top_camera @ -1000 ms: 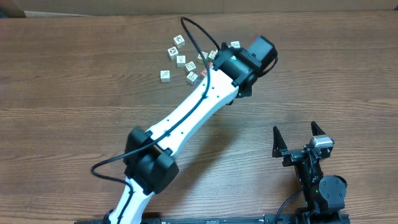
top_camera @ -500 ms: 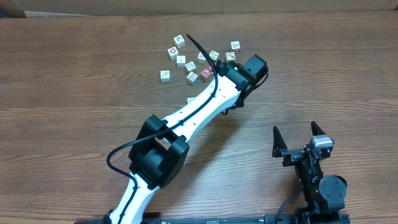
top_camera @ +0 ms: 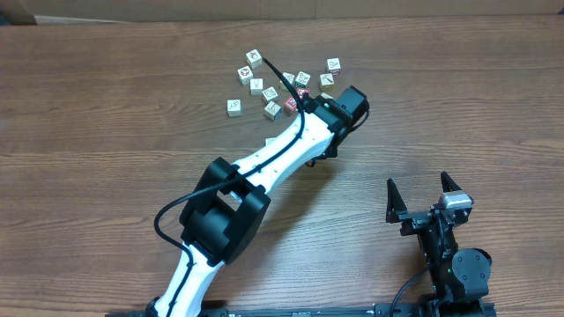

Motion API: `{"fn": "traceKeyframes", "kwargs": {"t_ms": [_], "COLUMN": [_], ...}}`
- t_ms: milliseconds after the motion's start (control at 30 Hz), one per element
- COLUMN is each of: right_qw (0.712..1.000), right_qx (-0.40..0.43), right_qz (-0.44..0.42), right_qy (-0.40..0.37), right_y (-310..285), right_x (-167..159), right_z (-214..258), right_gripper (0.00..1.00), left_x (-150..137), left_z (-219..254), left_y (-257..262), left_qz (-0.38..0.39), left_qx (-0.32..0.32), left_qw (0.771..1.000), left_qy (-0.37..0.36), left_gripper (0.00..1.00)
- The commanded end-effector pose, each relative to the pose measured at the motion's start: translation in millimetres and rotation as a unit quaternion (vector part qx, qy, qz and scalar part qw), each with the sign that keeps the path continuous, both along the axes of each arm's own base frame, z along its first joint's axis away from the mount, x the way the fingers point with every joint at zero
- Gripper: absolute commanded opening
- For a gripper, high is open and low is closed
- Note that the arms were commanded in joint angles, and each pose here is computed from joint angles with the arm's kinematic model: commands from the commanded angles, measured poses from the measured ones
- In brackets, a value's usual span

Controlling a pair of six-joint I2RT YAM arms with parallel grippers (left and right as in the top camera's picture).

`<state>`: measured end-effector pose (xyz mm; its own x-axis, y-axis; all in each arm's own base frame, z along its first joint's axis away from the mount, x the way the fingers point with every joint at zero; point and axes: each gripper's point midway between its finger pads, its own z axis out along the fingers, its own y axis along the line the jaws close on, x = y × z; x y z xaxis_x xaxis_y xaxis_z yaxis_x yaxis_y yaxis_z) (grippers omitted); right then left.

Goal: Form a horizontal line
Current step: 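Carry the '7' block right toward the placed block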

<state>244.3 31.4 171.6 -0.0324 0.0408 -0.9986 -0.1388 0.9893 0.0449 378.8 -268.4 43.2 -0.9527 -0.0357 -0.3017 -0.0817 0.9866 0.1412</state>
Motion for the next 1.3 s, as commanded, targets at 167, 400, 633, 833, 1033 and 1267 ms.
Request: {"fn": "traceKeyframes", "kwargs": {"t_ms": [167, 400, 633, 833, 1033, 1267], "right_qw": [1.0, 1.0, 1.0, 1.0, 1.0, 1.0], "right_qx": [-0.002, -0.002, -0.002, -0.002, -0.002, -0.002], "right_qz": [0.002, 0.002, 0.002, 0.001, 0.002, 0.001], "right_qy": [-0.001, -0.001, -0.001, -0.001, -0.001, -0.001], "right_y": [1, 1, 1, 1, 1, 1], "right_x": [0, 0, 0, 0, 0, 0], "right_z": [-2, -2, -2, -2, -2, -2], "right_gripper": [1.0, 1.0, 1.0, 1.0, 1.0, 1.0], "left_x": [10, 13, 16, 16, 16, 30], "left_z": [-13, -16, -27, -31, -31, -6], "left_y": [11, 11, 13, 14, 15, 20], "left_qz": [-0.009, -0.01, -0.008, -0.007, -0.007, -0.004], "left_qx": [0.013, 0.012, 0.018, 0.021, 0.022, 0.01], "left_qw": [1.0, 1.0, 1.0, 1.0, 1.0, 1.0], "left_qy": [-0.005, -0.007, -0.005, -0.002, 0.0, -0.018], "left_gripper": [0.12, 0.15, 0.17, 0.18, 0.62, 0.62]}}
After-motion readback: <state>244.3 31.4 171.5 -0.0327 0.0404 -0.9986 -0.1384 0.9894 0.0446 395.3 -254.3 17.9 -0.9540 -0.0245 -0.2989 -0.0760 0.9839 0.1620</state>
